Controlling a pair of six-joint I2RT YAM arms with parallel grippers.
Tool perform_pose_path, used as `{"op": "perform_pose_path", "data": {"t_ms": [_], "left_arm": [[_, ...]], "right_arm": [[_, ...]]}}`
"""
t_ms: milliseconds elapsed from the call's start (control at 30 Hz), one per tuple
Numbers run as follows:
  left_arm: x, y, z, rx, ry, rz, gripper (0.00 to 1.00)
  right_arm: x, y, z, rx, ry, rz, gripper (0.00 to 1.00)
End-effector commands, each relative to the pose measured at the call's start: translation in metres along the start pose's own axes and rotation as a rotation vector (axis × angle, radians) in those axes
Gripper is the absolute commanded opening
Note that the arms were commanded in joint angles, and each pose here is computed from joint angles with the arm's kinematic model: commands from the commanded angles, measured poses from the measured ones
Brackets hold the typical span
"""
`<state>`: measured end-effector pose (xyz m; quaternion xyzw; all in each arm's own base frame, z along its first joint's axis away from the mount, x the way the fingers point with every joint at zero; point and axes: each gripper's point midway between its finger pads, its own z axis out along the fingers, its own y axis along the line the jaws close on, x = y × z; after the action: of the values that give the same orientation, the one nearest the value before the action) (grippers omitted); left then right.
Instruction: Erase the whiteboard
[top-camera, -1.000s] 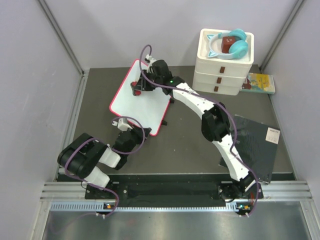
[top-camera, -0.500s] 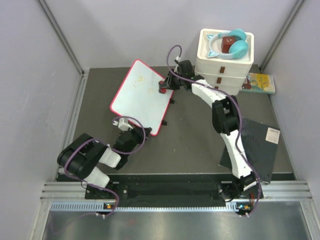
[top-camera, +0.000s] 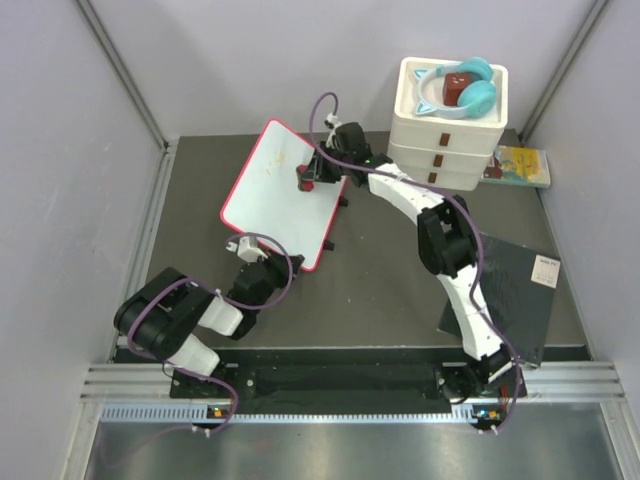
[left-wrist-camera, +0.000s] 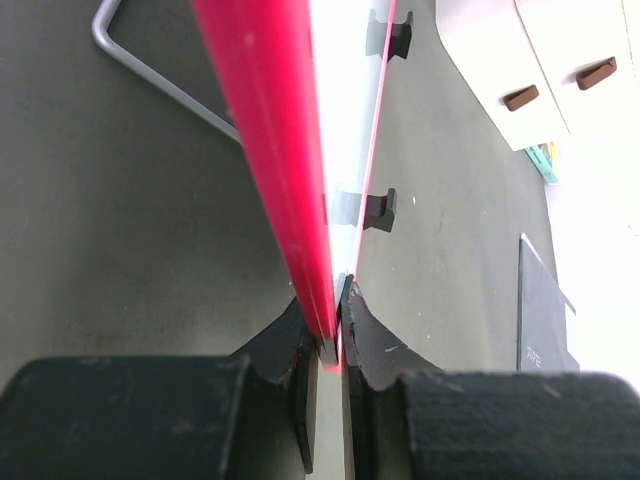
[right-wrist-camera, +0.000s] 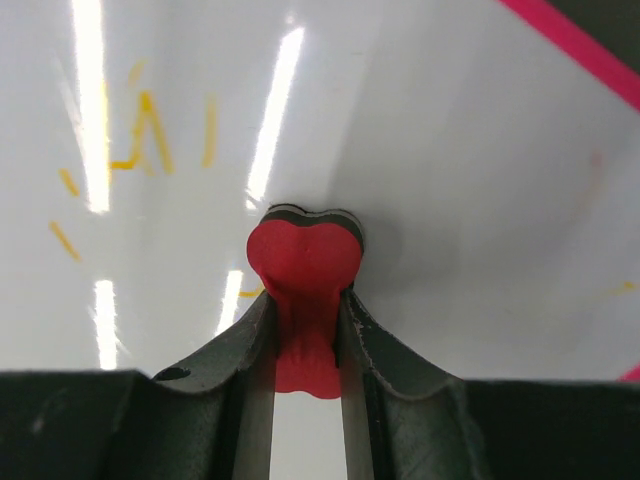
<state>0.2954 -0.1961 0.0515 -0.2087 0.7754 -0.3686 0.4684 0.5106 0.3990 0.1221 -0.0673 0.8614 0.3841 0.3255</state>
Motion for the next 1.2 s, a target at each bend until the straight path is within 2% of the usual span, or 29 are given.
{"op": "perform_pose_path", "data": {"t_ms": [0,133,333,600,733,967,1167], "left_arm": [[0.070,0.126,-0.058,-0.429,0.324,0.217,0.00],[0.070,0.126,-0.058,-0.430,0.324,0.219,0.00],[0.071,0.125,-0.057,-0.429,0.328,0.228,0.00],[0.072,0.124,-0.058,-0.425,0.334,0.241,0.00],[0.072,0.125,-0.058,-0.429,0.333,0.245,0.00],[0.073,0.125,-0.058,-0.431,0.336,0.250,0.00],[0.073,0.124,-0.058,-0.431,0.336,0.255,0.00]], "right_arm": [[0.029,0.106,-0.005,-0.215,0.072,-0.107,0.00],[0.025,0.119,-0.003,-0.268,0.063,-0.103,0.00],[0.028,0.099,0.012,-0.216,0.063,-0.084,0.00],[0.013,0.020,0.028,-0.058,0.030,0.017,0.00],[-0.005,-0.019,0.017,0.016,-0.003,0.061,0.00],[-0.010,-0.080,0.005,0.164,-0.025,0.111,0.00],[-0.004,-0.092,0.001,0.162,-0.023,0.114,0.00]]}}
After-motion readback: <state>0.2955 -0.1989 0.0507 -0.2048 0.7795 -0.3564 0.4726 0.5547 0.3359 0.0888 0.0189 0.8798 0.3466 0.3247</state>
